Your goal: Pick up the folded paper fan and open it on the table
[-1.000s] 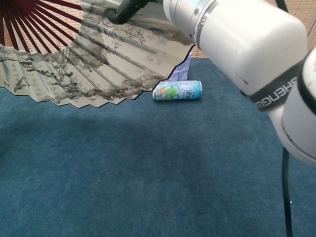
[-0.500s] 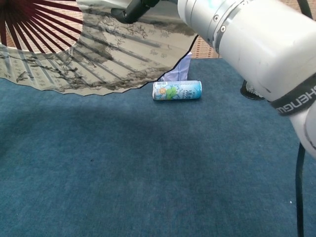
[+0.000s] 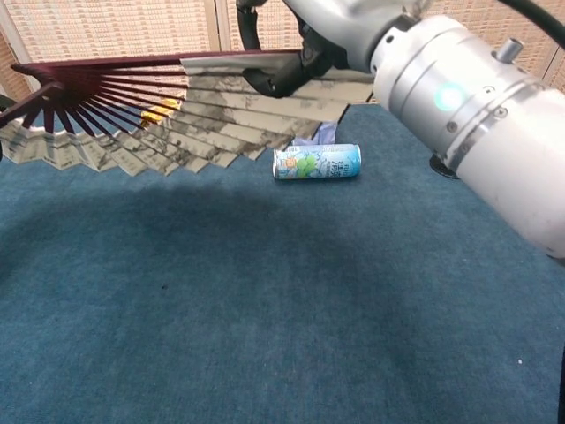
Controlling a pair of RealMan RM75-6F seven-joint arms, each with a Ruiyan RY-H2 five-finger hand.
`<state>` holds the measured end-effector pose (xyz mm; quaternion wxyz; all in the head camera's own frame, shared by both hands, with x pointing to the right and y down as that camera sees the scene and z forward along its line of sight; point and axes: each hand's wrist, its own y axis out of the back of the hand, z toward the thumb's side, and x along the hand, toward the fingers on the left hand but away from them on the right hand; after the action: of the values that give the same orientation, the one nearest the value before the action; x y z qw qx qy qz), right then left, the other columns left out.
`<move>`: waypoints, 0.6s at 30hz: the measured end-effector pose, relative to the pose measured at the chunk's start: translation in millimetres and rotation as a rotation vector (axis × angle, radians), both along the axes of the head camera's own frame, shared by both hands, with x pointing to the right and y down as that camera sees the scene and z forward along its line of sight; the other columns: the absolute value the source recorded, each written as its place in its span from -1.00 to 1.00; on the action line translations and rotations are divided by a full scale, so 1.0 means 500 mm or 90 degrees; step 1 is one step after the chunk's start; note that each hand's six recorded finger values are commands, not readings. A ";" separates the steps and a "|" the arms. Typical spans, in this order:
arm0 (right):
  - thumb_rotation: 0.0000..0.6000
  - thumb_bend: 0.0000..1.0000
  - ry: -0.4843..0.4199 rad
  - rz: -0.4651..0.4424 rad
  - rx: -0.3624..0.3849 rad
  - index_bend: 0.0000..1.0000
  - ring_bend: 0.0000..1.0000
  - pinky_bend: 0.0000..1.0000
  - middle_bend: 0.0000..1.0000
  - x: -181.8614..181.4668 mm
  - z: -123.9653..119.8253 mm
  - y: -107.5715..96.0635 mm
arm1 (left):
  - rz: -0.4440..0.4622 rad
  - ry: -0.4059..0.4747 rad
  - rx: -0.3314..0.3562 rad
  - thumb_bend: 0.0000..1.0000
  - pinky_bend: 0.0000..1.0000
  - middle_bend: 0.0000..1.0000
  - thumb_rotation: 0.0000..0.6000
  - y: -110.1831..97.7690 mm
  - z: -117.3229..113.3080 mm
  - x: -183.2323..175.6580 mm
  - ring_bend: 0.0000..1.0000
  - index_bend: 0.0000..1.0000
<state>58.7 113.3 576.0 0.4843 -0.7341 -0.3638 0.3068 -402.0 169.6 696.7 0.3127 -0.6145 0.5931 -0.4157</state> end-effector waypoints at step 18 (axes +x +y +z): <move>1.00 0.17 0.036 -0.045 -0.018 0.41 -1.00 -1.00 -0.70 0.090 0.070 0.112 | 0.056 -0.086 -0.065 0.22 -0.88 -1.00 1.00 0.096 0.047 -0.019 -1.00 -1.00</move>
<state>103.8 169.4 610.8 0.4947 -0.7440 -0.3198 0.3153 -411.8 217.7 720.2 0.3381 -0.6255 0.5212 -0.4719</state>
